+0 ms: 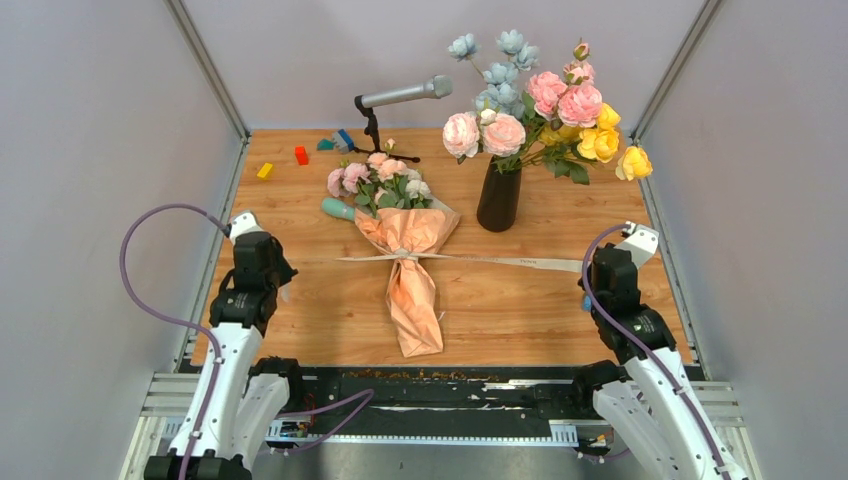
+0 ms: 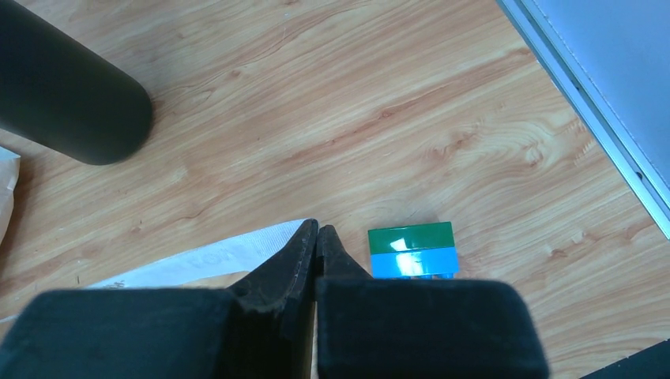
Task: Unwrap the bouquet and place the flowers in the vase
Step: Untie the ribbon from the wrapping paper.
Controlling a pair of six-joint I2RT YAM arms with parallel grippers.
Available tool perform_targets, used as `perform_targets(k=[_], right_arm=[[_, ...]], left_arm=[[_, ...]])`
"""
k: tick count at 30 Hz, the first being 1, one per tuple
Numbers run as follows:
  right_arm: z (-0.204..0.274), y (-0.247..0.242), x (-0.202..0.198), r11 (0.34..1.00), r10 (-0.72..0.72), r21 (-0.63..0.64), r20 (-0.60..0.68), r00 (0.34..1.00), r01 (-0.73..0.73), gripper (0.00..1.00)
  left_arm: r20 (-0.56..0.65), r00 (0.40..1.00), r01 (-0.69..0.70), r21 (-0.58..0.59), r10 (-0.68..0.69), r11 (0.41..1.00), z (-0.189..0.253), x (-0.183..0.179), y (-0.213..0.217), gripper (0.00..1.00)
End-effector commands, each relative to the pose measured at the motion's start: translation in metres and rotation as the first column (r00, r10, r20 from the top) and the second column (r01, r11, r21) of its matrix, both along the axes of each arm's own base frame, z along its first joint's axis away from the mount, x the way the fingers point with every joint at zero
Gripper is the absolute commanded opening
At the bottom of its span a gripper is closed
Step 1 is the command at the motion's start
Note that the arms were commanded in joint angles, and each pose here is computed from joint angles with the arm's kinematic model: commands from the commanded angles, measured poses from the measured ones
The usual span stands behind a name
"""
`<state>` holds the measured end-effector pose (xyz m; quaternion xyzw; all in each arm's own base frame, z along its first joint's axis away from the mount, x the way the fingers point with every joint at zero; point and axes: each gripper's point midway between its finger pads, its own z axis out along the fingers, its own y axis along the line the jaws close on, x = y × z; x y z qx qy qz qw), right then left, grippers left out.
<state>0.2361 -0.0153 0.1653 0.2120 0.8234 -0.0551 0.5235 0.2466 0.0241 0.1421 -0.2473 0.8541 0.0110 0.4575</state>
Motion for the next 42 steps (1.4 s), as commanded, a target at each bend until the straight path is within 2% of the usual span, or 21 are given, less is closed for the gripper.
perform_targets(k=[1, 8, 21, 31, 42], right_arm=[[0.021, -0.01, -0.001, 0.999, -0.039, -0.028, 0.041, 0.998, 0.04, 0.0], [0.034, -0.014, -0.003, 0.998, -0.058, -0.024, 0.071, 0.996, 0.06, 0.0], [0.063, -0.022, -0.007, 0.995, -0.093, -0.032, 0.129, 0.987, 0.097, 0.0], [0.085, -0.03, -0.011, 0.99, -0.12, -0.053, 0.172, 0.978, 0.131, 0.0], [0.095, -0.034, -0.012, 0.987, -0.132, -0.068, 0.19, 0.973, 0.148, 0.0]], left_arm=[[0.064, 0.997, -0.043, 0.052, 0.04, 0.998, 0.028, 0.001, 0.013, 0.0], [0.097, 0.995, -0.033, 0.054, 0.027, 0.998, 0.042, 0.001, 0.012, 0.0], [0.11, 0.994, -0.023, 0.125, 0.009, 0.992, 0.07, -0.003, 0.019, 0.0], [0.124, 0.992, -0.066, 0.243, 0.037, 0.968, 0.098, -0.014, 0.038, 0.0], [0.139, 0.988, -0.107, 0.298, 0.068, 0.949, 0.113, -0.022, 0.05, 0.0]])
